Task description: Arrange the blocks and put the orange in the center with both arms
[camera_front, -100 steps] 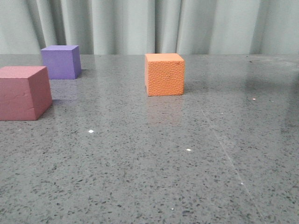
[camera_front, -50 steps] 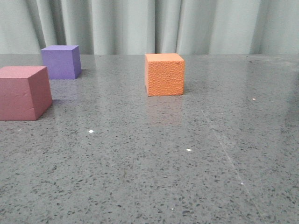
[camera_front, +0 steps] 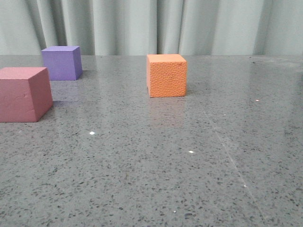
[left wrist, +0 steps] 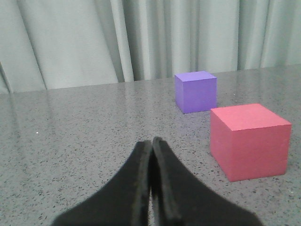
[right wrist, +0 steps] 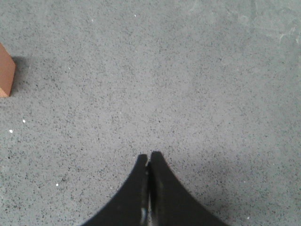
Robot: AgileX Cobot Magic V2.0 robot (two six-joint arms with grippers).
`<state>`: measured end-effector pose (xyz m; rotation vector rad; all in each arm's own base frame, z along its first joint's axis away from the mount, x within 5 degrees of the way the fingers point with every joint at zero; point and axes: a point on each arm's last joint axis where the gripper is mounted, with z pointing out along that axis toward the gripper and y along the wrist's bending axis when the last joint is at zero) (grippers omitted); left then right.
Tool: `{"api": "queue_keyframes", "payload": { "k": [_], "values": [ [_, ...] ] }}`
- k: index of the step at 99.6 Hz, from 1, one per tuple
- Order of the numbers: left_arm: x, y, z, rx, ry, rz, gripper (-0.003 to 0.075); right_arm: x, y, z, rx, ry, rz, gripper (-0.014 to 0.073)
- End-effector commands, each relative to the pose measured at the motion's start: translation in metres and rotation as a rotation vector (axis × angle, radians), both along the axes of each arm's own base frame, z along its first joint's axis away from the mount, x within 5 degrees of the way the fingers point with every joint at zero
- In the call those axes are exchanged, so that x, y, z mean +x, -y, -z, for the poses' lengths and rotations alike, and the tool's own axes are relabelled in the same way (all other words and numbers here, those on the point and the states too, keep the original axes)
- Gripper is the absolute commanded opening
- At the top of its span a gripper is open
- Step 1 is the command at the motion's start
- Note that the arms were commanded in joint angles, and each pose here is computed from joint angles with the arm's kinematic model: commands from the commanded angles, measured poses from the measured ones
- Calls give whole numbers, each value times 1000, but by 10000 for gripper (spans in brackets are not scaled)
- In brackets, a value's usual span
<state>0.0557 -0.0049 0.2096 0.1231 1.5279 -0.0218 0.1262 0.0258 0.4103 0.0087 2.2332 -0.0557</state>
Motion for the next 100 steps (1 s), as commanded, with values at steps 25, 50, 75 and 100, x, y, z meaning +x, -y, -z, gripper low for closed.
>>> {"api": "queue_keyframes", "payload": {
  "k": [25,50,75,100],
  "values": [
    [-1,1,10,-16,51,11,-19,1,9,-12,-88,125,18,-64],
    [-1,1,10,-16,51,11,-19,-20,16,28,-109,286,-92,-64],
    [-1,1,10,-16,51,11,-19,-54,25,105,-16,341,-151,-64],
    [-1,1,10,-16,51,11,-19,-77,30,141,64,461,-77,-64]
  ]
}}
